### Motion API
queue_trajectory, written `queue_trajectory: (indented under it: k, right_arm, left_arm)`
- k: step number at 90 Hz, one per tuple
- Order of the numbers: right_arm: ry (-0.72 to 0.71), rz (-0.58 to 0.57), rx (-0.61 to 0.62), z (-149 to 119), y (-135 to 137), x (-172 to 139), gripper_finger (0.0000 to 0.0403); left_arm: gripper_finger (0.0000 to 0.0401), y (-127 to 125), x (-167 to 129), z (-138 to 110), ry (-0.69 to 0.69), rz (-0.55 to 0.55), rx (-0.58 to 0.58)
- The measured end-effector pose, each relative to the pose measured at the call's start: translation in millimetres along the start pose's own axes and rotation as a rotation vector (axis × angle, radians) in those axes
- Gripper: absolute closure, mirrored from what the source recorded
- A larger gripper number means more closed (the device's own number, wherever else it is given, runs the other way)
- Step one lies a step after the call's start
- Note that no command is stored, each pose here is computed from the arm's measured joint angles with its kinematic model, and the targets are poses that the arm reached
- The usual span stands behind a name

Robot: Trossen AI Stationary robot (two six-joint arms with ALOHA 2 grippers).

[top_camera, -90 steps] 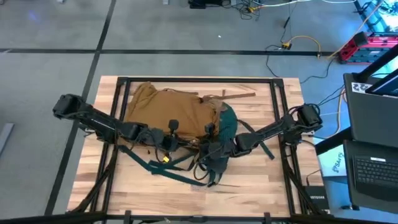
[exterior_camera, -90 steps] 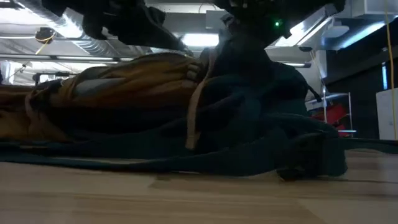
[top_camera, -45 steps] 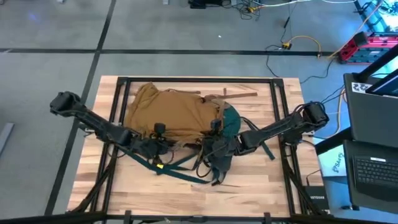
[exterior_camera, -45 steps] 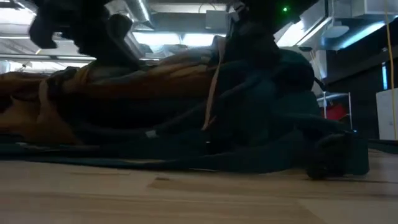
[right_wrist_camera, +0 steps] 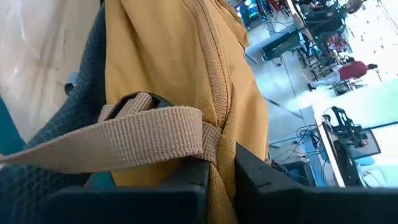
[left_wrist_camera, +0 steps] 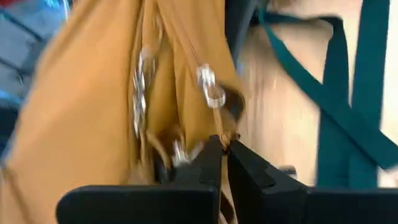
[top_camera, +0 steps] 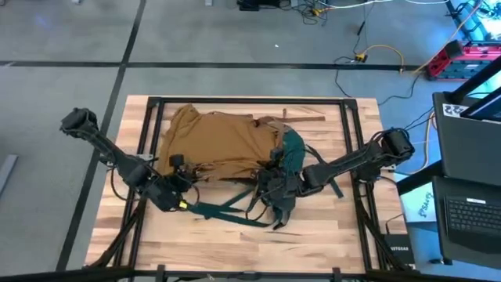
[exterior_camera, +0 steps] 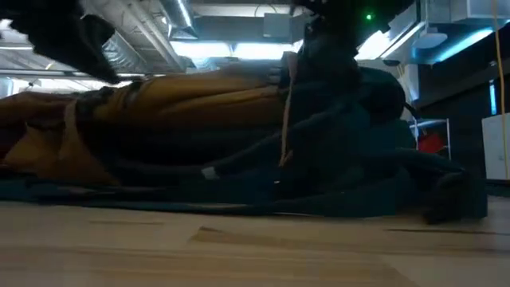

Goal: Unpack backpack
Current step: Open the brown backpack

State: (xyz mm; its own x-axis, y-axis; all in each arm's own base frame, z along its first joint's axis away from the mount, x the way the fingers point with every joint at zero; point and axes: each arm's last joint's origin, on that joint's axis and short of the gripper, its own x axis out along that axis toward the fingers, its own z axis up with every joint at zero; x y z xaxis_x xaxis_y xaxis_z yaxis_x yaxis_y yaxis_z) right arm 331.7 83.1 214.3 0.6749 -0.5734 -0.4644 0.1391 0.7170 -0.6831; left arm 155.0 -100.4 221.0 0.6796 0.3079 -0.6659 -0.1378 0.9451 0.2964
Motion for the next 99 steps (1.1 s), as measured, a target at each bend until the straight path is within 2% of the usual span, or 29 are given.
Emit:
queue_trajectory:
  k: [9, 19, 29, 38, 52, 79, 99]
  right_arm:
    - [0.033, -0.042, -0.019, -3.7, -1.3, 0.3, 0.0393]
    - [0.038, -0.073, -0.014, -3.7, -2.5, 0.5, 0.0393]
    - [0.032, -0.071, -0.007, -3.0, -2.5, 0.6, 0.0393]
    - [0.023, -0.056, 0.002, -2.1, -2.1, 0.6, 0.0393]
    - [0.008, -0.007, 0.031, -1.4, -0.8, 0.6, 0.0393]
    - [-0.004, 0.041, 0.063, -0.8, 0.6, 0.5, 0.0393]
    - [-0.006, 0.052, 0.063, -0.6, 1.1, 0.6, 0.0393]
  left_arm:
    - [0.0399, -9.5, -0.1, -16.6, 0.104, -0.130, -0.005]
    - [0.0399, -23.6, 4.7, -26.6, 0.093, -0.295, -0.065]
    - [0.0399, -34.5, 7.7, -35.8, 0.035, -0.380, -0.063]
    - [0.0399, -34.1, 7.1, -36.9, -0.053, -0.276, -0.020]
    - [0.0401, -30.6, 4.1, -23.1, -0.270, -0.070, 0.037]
    - [0.0329, -25.8, 8.2, -4.4, -0.364, 0.006, 0.163]
    - [0.0246, -13.4, 24.2, -1.4, -0.305, 0.087, 0.137]
